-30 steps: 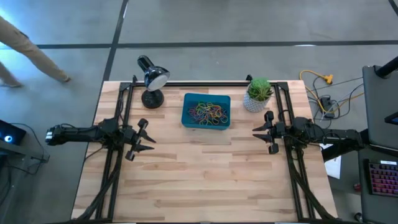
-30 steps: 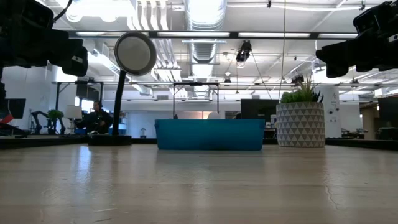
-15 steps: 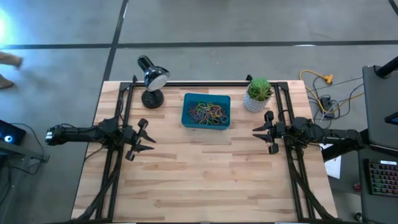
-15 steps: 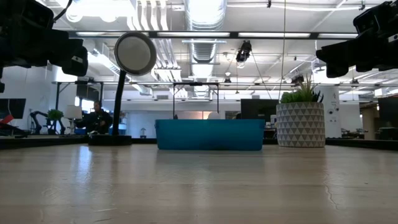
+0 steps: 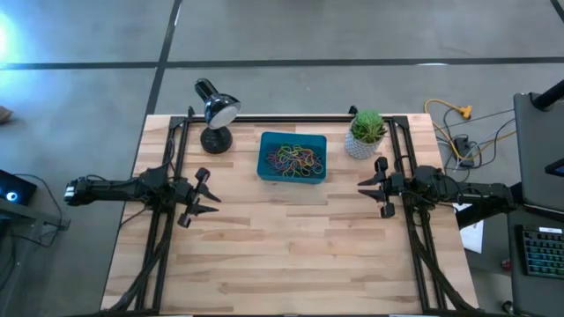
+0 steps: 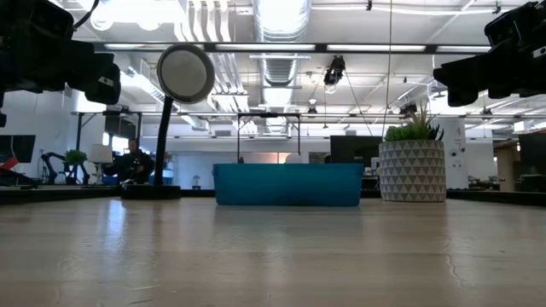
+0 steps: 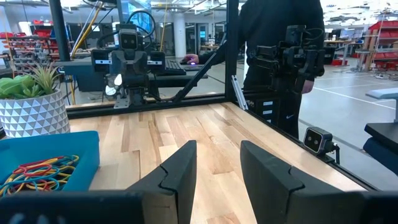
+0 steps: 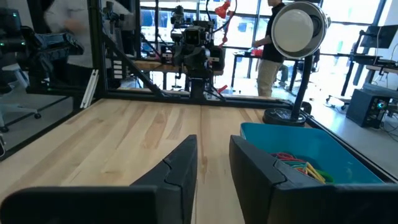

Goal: Pick and place rubber bands into bin
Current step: Return to Home Position

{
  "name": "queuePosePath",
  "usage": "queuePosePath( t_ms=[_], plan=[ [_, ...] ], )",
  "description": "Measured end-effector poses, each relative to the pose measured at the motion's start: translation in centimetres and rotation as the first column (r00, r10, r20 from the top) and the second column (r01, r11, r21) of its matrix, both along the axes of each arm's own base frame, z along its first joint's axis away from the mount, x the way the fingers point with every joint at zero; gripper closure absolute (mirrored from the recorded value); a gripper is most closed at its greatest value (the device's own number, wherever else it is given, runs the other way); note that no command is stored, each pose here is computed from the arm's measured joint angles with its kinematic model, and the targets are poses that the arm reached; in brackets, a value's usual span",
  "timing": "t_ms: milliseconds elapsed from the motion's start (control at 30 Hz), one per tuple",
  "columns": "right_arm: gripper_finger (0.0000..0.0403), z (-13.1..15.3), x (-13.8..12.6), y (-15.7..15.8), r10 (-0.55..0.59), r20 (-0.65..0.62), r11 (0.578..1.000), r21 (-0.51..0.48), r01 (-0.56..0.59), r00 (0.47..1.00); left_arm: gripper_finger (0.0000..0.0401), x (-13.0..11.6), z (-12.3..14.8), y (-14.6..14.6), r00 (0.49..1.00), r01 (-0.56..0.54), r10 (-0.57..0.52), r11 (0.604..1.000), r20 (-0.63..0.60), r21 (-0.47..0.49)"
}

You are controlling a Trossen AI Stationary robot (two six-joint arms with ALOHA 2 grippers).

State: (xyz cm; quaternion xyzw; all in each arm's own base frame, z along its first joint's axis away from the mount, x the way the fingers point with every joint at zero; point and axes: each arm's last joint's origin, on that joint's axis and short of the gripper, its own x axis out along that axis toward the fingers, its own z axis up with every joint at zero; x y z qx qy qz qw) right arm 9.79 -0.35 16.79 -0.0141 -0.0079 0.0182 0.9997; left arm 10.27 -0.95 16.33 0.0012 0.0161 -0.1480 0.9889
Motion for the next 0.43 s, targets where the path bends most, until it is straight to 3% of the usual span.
queuePosePath(
  t_ms=[433],
  plan=[
    [0.0329,0.00,0.00,0.00,0.000,0.000,1.000,0.000,0.000,1.000,0.0292,0.00,0.00,0.00,1.000,0.000,0.000,1.000,0.000,0.000]
  ],
)
